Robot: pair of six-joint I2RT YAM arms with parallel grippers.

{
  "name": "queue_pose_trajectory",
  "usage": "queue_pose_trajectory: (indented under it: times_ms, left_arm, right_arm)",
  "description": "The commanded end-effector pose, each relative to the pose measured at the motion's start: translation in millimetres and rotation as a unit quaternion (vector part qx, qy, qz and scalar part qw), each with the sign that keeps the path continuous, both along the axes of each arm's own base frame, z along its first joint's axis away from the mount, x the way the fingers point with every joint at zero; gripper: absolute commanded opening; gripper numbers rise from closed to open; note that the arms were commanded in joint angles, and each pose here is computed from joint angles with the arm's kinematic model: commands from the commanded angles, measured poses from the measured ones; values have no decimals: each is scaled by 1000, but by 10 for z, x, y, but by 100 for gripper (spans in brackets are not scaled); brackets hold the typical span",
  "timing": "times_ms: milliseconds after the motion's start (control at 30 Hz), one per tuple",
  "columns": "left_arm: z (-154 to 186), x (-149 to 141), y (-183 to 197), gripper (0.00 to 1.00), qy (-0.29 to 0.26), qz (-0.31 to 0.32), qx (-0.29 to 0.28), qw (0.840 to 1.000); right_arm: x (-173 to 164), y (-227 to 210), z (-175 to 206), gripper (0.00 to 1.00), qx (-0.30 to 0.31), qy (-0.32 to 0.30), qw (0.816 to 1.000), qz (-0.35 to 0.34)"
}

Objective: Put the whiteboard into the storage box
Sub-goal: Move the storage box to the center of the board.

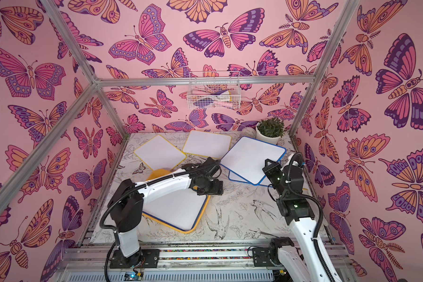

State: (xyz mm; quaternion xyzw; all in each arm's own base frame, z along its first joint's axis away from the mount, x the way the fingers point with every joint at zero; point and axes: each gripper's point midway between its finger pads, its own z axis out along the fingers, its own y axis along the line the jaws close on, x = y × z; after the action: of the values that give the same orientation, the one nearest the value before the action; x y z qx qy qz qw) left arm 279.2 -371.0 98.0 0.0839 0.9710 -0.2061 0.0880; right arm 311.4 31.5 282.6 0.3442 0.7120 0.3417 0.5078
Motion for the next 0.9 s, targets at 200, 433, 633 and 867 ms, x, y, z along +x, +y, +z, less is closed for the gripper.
queue_pose_trajectory:
  times_ms: [200,433,633,867]
  left_arm:
    - [427,430,-779,84,-40,-53,-95,993]
    - [585,377,-674,85,-48,-68,-103,991]
    - [652,318,-10,90,-63,-51,-77,994]
    - [765,201,853,98,-91,-8,-53,994]
  right_arm:
    - [-137,-98,635,0,-57,-73,996,5]
    - [-152,-92,646,0,-83,-69,994,12]
    - [-155,-55,697,0,-89,-80,992,24]
    - [-110,118,876,0,-47,-111,991,66]
